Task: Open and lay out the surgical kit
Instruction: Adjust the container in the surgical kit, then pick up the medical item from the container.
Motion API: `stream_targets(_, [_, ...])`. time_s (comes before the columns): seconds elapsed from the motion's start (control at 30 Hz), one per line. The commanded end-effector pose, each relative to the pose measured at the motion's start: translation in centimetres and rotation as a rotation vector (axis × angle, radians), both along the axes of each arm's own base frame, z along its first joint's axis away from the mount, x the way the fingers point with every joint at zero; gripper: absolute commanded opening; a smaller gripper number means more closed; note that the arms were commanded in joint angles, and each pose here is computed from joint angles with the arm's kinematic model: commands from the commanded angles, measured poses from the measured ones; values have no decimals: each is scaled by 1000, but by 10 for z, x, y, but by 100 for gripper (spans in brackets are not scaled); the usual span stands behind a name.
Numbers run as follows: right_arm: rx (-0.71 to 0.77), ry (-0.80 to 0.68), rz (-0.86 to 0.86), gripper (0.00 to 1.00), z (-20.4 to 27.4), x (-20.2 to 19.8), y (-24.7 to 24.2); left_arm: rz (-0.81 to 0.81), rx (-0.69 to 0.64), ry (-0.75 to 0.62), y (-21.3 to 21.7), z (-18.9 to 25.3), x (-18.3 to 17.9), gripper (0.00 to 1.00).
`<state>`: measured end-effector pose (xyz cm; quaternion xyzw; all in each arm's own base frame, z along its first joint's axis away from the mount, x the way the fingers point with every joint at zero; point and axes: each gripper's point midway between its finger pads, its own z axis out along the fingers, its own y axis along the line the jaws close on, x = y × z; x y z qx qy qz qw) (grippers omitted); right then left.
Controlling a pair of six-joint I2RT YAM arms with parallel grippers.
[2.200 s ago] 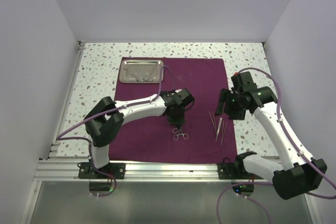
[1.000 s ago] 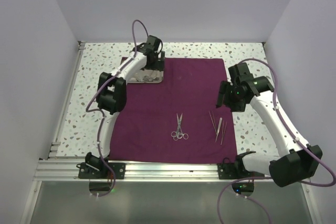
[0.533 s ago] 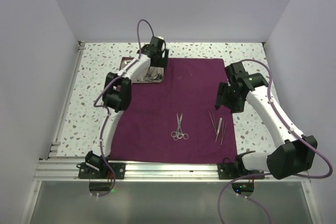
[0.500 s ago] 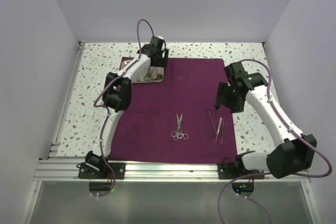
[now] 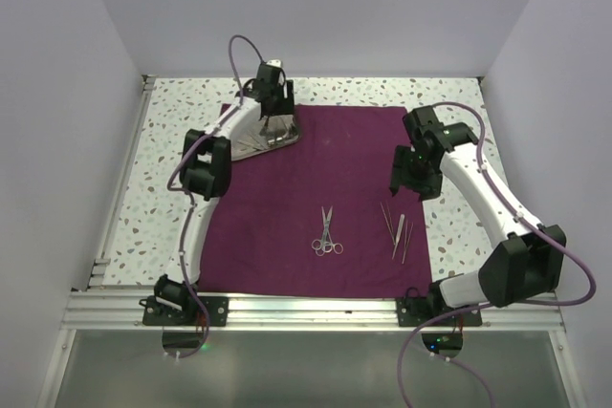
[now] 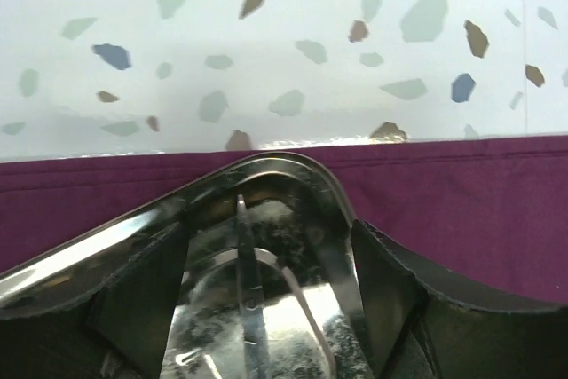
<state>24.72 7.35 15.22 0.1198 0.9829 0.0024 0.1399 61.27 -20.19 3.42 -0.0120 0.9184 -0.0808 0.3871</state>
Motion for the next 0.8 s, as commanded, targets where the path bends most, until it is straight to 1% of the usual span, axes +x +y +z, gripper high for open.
stream_targets(0.0, [-27,-13,13,66,6,7,-3,28,-113,-72,15,39,13,77])
stream_targets(0.1, [-21,-7,13,66,3,9,-1,37,-135,-65,19,44,12,75])
stream_targets(0.2, [-19,-6,12,66,3,11,0,48,-114,-51,25,43,6,73])
stream_targets(0.3, [-19,-6,9,66,1,12,0,48,-89,-27,30,33,-2,72])
stream_targets(0.37, [-15,-5,10,66,0,12,0,32,-74,8,29,21,-9,68])
stream_targets(0.43, [-11,-6,10,66,0,12,1,15,-60,40,27,7,-14,68])
stream_targets(0.5, [-8,-2,9,66,-1,12,2,-34,-8,59,18,-3,-22,67])
stream_targets(0.53, [-6,-3,10,66,-1,12,2,-22,56,52,18,-8,-19,67])
stream_targets(0.57, [-4,-5,10,66,-1,12,2,-69,120,78,6,-16,-29,67])
stream_targets(0.6, [-1,-3,11,66,-2,11,3,-84,159,85,0,-21,-31,67])
stream_targets(0.63, [1,-1,8,66,-2,11,3,-64,218,80,1,-28,-26,67])
stream_targets(0.67, [3,-5,9,66,-1,11,3,-88,261,109,-9,-35,-36,66])
stream_targets(0.73, [8,-8,10,66,-1,9,4,-74,305,125,-9,-48,-40,66])
stream_targets(0.77, [7,-5,7,66,-2,8,2,-62,300,140,-10,-52,-44,64])
